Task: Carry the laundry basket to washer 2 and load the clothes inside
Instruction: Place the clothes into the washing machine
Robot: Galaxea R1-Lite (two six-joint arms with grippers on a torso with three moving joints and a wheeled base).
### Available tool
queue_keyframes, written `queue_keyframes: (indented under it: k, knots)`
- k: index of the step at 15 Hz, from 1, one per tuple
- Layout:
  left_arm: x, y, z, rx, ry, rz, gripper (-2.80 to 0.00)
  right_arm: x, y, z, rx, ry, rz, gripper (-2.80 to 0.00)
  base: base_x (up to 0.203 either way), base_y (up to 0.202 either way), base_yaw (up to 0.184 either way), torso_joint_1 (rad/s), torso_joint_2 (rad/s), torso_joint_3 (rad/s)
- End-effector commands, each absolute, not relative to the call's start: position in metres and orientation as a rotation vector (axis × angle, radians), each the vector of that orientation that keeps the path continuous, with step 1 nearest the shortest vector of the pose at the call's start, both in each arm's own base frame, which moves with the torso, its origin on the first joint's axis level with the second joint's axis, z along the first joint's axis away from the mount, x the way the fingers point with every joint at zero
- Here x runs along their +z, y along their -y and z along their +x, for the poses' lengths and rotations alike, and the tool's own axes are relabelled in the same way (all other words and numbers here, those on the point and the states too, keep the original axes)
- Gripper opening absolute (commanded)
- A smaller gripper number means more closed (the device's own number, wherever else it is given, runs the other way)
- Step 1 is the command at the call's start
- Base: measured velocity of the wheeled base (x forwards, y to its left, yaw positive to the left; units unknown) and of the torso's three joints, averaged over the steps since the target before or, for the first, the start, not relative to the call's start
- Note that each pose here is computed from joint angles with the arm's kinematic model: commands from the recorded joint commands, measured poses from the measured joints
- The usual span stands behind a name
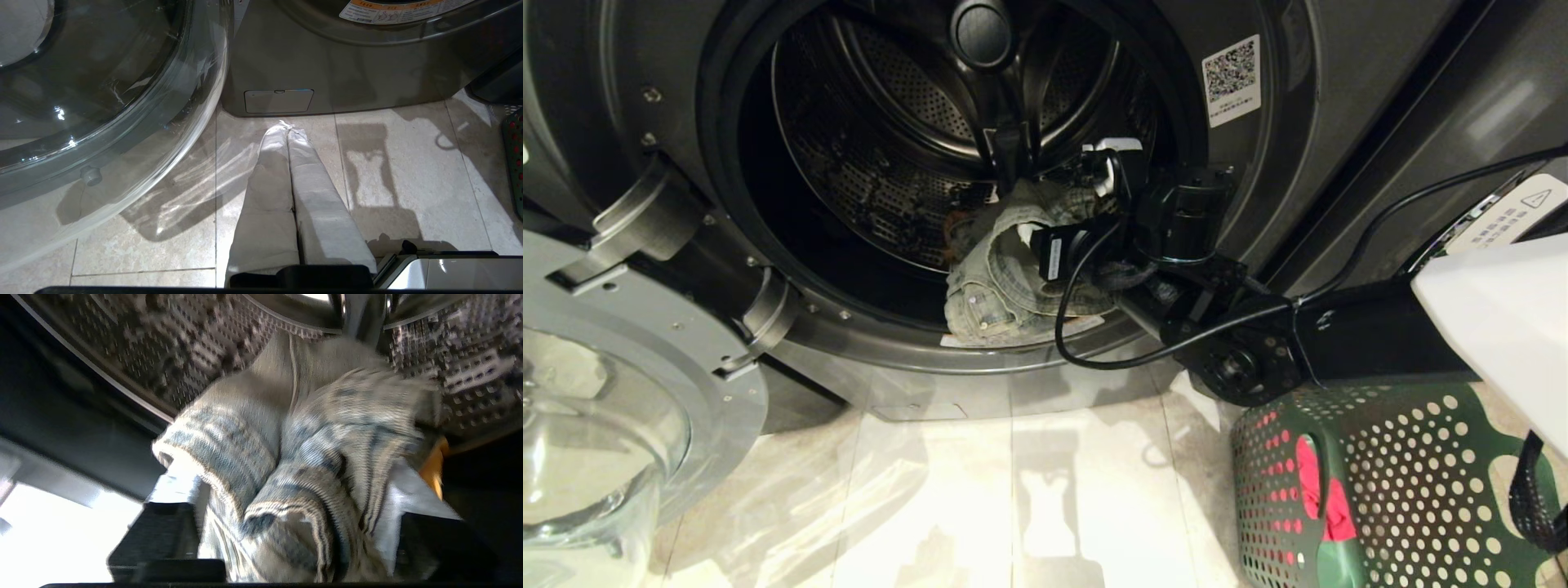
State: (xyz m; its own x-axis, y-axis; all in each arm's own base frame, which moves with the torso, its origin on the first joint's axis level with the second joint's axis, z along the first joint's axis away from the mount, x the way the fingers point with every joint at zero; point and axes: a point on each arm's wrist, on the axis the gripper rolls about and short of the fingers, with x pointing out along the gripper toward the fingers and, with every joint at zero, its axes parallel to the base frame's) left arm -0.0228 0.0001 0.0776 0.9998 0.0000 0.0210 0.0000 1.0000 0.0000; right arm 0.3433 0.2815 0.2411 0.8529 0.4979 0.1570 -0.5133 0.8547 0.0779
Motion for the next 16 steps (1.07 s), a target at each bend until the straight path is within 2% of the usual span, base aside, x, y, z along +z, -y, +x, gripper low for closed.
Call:
queue_keyframes:
  k: [1,4,11,16]
  knots:
    - [0.076,0.000,-0.022,0.000,0.014,0.000,-2.80,0.246,-0.274,0.334,0.532,0.133,0.105,0.00,0.000,0.000,0.000,0.000,0.00,0.000]
    - [0.076,0.000,-0.022,0.002,0.014,0.000,-2.80,0.251,-0.260,0.315,0.546,0.119,0.068,0.00,0.000,0.000,0.000,0.000,0.00,0.000]
    - [0.076,0.000,-0.022,0.002,0.014,0.000,-2.80,0.233,-0.239,0.277,0.614,0.015,0.024,0.00,0.000,0.000,0.000,0.000,0.00,0.000]
    - [0.076,0.000,-0.022,0.001,0.014,0.000,-2.80,0.228,-0.199,0.223,0.645,-0.047,0.001,0.00,0.000,0.000,0.000,0.000,0.00,0.000]
